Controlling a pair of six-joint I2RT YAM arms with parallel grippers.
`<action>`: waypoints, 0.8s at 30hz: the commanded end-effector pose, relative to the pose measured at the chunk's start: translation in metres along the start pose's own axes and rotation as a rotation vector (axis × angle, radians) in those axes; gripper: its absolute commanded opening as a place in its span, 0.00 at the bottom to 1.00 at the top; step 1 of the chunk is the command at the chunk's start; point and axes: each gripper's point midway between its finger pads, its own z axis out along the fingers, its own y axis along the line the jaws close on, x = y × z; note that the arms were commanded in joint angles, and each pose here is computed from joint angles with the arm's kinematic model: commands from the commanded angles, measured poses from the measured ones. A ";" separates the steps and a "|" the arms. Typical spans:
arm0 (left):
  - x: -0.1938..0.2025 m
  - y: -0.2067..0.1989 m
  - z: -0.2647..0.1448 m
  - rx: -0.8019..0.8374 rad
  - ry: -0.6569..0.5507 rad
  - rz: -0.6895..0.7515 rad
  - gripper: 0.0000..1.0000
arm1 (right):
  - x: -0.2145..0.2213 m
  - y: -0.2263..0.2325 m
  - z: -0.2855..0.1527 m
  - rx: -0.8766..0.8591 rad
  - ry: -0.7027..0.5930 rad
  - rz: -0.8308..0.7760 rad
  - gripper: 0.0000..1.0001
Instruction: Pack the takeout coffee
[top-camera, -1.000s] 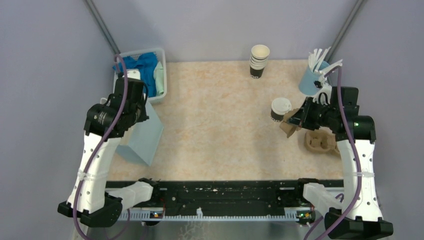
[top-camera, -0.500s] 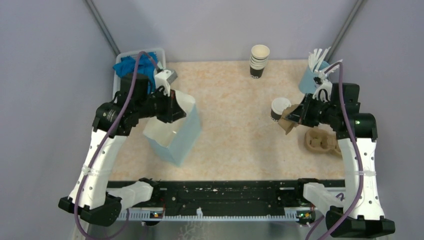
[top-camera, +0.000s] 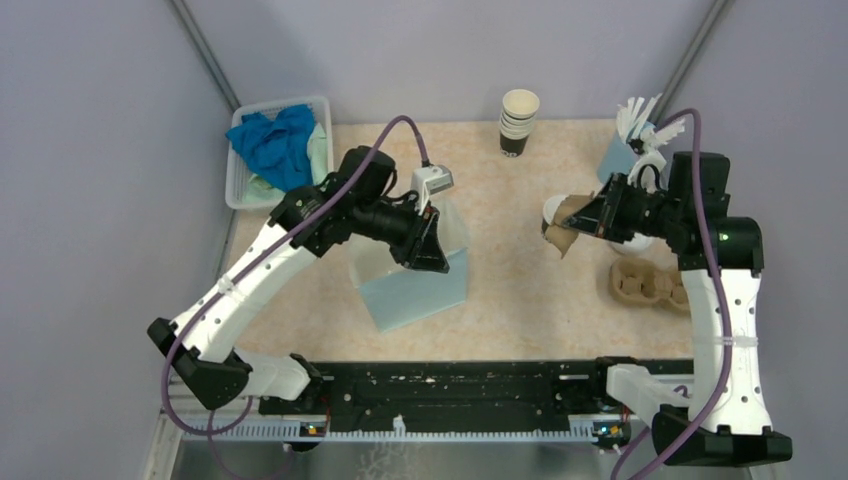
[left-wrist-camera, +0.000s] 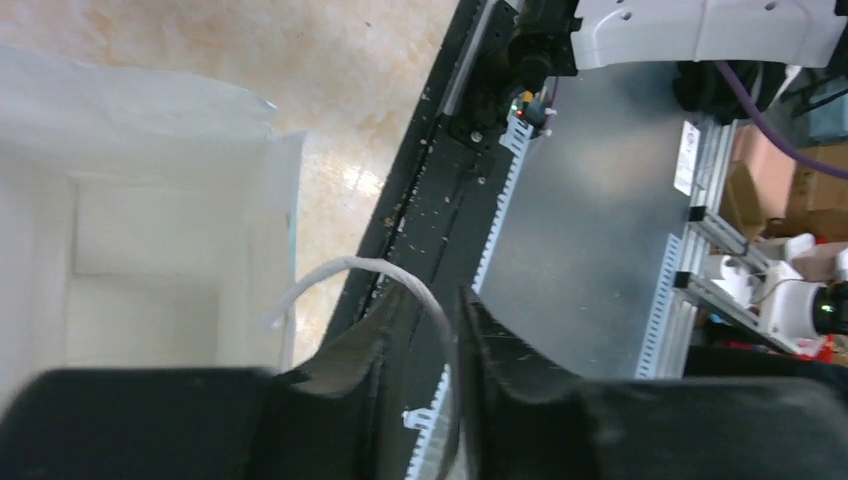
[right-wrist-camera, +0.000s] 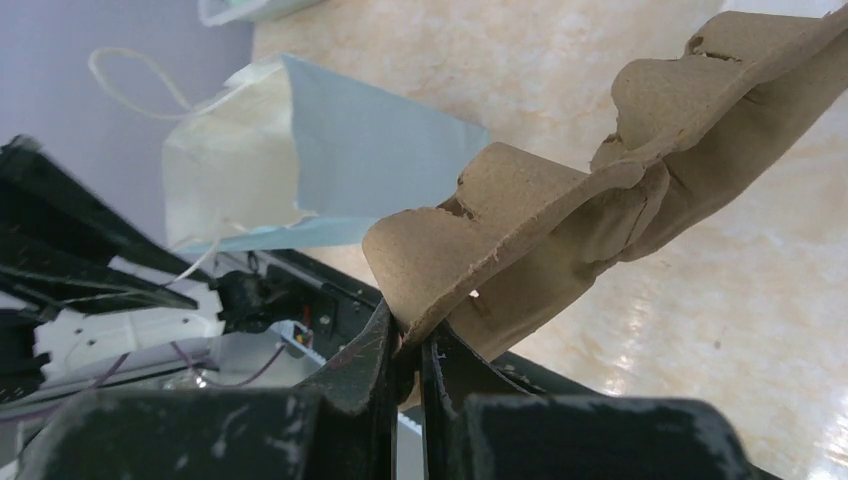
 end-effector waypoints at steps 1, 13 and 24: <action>-0.037 -0.014 -0.014 -0.005 -0.148 0.099 0.37 | -0.011 0.053 -0.009 -0.242 -0.007 -0.068 0.00; -0.108 -0.054 -0.067 -0.020 -0.483 -0.176 0.89 | -0.065 0.122 0.004 -0.357 -0.051 0.179 0.00; -0.130 -0.047 -0.059 -0.035 -0.494 -0.166 0.48 | -0.090 0.157 0.016 -0.418 -0.116 0.222 0.00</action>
